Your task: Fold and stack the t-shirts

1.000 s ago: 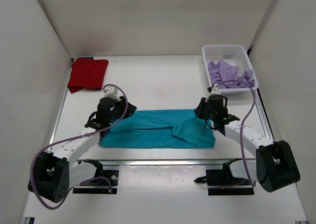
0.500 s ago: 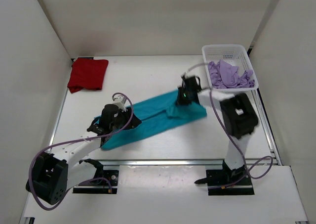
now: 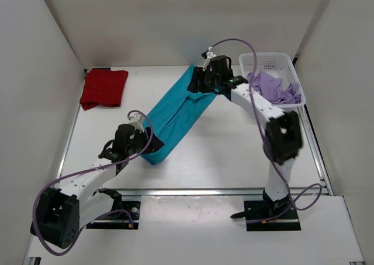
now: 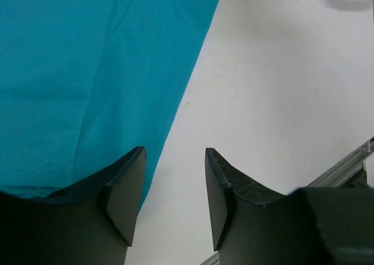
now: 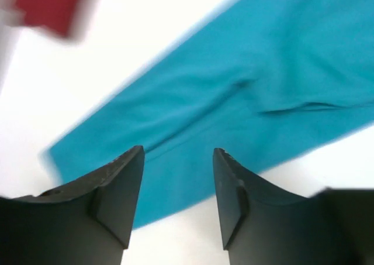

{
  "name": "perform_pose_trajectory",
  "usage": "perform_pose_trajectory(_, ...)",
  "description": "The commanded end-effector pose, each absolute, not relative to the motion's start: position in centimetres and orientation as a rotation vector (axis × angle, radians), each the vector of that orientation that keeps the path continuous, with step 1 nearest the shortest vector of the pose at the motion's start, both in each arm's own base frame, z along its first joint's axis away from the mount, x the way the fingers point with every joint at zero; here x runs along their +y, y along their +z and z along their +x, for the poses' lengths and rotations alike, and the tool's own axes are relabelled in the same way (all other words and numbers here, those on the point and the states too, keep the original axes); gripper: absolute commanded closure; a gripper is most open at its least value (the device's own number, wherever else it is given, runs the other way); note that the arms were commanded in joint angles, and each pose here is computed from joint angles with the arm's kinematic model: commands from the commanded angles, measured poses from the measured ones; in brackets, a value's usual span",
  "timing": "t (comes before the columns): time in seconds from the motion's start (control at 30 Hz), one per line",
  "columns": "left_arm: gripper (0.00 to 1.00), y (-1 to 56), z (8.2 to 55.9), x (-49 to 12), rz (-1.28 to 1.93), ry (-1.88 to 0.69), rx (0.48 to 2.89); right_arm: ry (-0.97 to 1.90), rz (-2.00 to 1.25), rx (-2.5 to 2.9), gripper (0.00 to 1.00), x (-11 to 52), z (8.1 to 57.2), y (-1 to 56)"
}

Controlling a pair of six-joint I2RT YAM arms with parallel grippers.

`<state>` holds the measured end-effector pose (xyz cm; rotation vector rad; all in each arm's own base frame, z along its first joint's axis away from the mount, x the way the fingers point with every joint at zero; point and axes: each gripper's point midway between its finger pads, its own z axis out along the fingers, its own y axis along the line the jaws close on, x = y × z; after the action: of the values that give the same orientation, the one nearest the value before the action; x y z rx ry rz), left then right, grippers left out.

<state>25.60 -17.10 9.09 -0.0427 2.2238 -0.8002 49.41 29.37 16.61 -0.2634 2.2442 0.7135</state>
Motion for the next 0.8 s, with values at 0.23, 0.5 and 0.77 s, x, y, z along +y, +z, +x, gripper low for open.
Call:
perform_pose_trajectory(0.23,0.33,9.2,24.8,-16.0,-0.026,-0.737,2.268,0.979,-0.336,2.181,0.52,34.1,30.8,11.8)
perform_pose_trajectory(0.5,0.65,9.0,24.7,-14.4,-0.094,-0.715,2.251,1.012,-0.215,2.289,0.52,35.5,29.5,6.0)
perform_pose_trajectory(0.77,0.72,8.8,24.4,-14.0,-0.11,-0.751,2.228,1.037,-0.125,2.421,0.65,38.4,30.5,1.3)
